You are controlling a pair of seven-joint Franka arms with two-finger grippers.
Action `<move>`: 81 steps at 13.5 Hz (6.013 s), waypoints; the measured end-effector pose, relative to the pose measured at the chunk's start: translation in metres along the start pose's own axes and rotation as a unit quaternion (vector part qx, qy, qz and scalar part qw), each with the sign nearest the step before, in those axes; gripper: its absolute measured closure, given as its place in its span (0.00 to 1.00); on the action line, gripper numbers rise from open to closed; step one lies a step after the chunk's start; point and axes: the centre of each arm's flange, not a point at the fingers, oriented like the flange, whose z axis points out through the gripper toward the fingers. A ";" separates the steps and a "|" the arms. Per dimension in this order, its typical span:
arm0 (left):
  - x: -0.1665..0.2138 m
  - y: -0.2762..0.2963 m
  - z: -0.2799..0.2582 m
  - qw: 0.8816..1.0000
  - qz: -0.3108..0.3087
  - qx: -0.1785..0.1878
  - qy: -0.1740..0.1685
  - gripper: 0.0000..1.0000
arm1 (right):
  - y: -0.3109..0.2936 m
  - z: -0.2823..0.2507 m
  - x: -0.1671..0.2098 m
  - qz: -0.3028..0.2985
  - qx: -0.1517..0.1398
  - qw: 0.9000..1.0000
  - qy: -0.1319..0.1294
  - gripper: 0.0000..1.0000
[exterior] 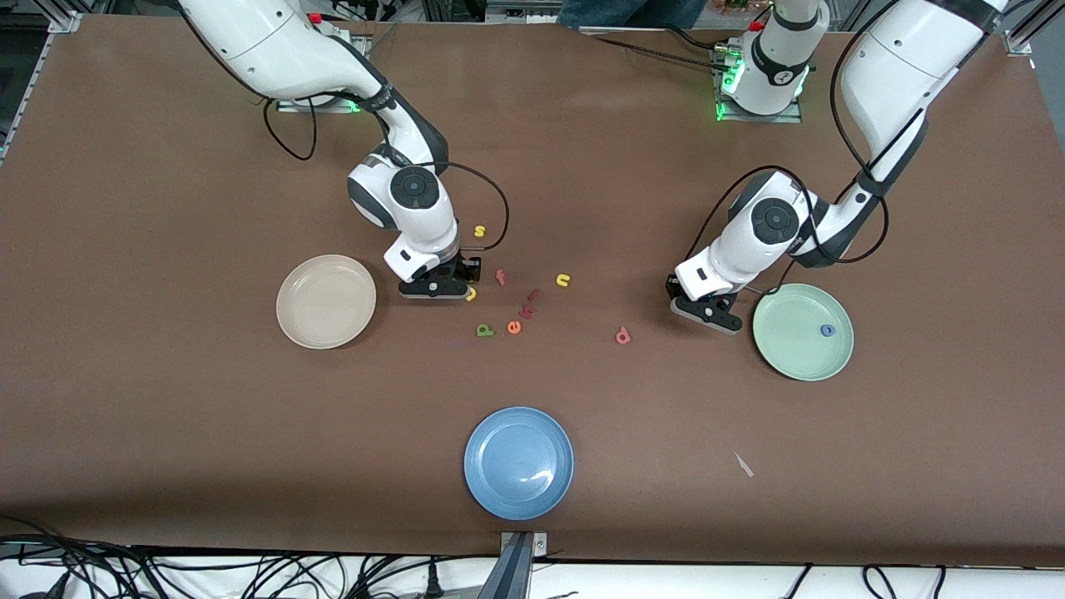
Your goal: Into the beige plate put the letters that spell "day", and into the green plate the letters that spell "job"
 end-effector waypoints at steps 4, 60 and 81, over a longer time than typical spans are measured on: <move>0.038 -0.034 -0.052 0.997 -0.061 0.027 0.039 0.93 | -0.001 0.000 0.000 -0.007 0.001 1.000 0.004 0.34; 0.124 -0.077 -0.129 0.937 -0.289 0.081 -0.177 0.74 | -0.001 -0.006 0.004 -0.039 -0.005 0.999 0.011 0.90; 0.092 -0.177 -0.239 0.967 -0.202 0.065 -0.141 0.00 | 0.204 -0.072 0.077 -0.100 -0.083 0.988 -0.086 0.64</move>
